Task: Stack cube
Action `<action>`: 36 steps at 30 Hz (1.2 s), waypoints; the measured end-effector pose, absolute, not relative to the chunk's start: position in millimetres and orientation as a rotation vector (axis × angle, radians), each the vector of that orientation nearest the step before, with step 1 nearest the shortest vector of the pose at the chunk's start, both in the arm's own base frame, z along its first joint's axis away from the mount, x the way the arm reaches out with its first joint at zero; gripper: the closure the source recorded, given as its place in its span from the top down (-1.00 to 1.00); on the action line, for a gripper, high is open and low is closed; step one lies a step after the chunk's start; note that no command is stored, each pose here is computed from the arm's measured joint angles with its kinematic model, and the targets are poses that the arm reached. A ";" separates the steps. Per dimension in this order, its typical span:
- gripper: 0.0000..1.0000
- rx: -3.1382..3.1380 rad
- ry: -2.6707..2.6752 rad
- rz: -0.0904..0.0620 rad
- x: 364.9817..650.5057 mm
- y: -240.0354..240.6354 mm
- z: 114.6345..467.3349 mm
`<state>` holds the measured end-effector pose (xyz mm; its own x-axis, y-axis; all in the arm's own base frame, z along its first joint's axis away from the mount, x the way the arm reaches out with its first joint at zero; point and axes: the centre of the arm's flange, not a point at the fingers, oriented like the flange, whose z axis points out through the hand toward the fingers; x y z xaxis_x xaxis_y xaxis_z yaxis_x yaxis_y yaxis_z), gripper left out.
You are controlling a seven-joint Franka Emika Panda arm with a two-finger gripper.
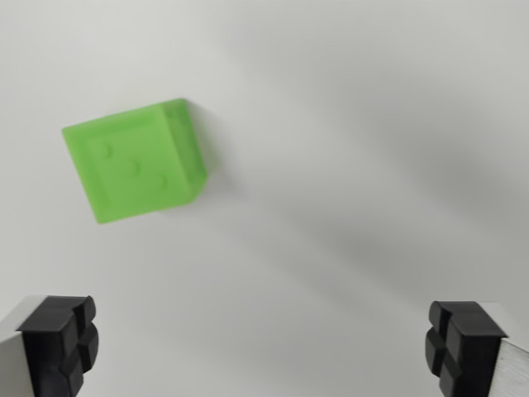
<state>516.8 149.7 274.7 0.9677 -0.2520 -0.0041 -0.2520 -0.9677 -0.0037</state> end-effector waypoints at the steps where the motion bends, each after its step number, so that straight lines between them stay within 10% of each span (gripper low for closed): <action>1: 1.00 -3.114 0.381 0.006 515.8 152.9 272.1; 36: 1.00 -3.141 0.002 0.011 490.0 217.7 158.4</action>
<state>490.0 217.7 158.4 1.0000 -0.0011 -0.0071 -0.0011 -1.0000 -0.0008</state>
